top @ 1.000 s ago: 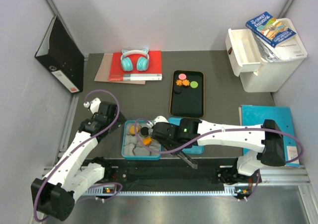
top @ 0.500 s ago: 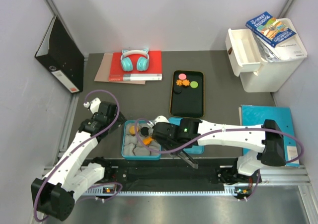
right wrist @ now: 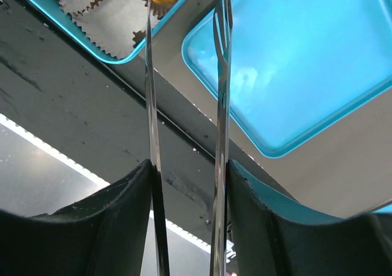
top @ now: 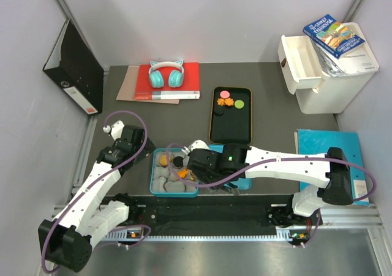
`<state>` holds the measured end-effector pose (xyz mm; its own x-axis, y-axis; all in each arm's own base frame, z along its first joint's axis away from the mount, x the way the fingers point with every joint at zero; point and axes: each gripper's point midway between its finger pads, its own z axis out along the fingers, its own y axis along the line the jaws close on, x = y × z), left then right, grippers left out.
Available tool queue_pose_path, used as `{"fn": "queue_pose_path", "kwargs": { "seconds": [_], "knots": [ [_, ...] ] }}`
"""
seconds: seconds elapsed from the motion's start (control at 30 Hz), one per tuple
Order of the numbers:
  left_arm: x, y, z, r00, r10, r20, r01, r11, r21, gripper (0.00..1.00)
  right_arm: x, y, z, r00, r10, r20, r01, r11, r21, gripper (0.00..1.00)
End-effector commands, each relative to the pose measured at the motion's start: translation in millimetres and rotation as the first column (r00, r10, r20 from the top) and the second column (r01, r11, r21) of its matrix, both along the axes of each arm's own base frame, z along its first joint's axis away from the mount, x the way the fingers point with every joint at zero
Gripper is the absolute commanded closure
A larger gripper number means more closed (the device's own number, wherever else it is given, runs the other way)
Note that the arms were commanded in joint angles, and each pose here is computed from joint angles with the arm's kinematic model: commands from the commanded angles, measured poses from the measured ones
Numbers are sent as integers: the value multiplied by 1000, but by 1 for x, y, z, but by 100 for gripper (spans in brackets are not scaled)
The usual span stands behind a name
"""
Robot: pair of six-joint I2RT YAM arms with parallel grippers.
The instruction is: Pack the cookies
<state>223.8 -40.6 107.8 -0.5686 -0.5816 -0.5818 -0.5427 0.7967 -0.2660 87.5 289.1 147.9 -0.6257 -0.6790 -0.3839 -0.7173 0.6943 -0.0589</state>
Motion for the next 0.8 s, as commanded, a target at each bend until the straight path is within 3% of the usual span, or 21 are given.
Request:
{"fn": "queue_pose_path", "kwargs": {
  "seconds": [0.0,0.3,0.47,0.63,0.77],
  "knots": [
    [3,0,1,1000,4,17,-4,1000,-7,2,13,8,45,994,-54,90,42,990,134,50],
    [3,-1,1,1000,3,16,-2,1000,-10,2,42,-4,98,956,-158,248,106,971,212,48],
    [4,-2,0,1000,1,15,-1,1000,-12,2,85,-36,108,914,-311,259,253,939,233,51],
    [4,-4,1,1000,-8,17,8,1000,-18,2,145,-74,97,842,-506,187,418,831,366,66],
    [5,-6,1,1000,-18,13,18,999,-29,2,198,-128,74,717,-675,174,588,720,368,69]
  ]
}}
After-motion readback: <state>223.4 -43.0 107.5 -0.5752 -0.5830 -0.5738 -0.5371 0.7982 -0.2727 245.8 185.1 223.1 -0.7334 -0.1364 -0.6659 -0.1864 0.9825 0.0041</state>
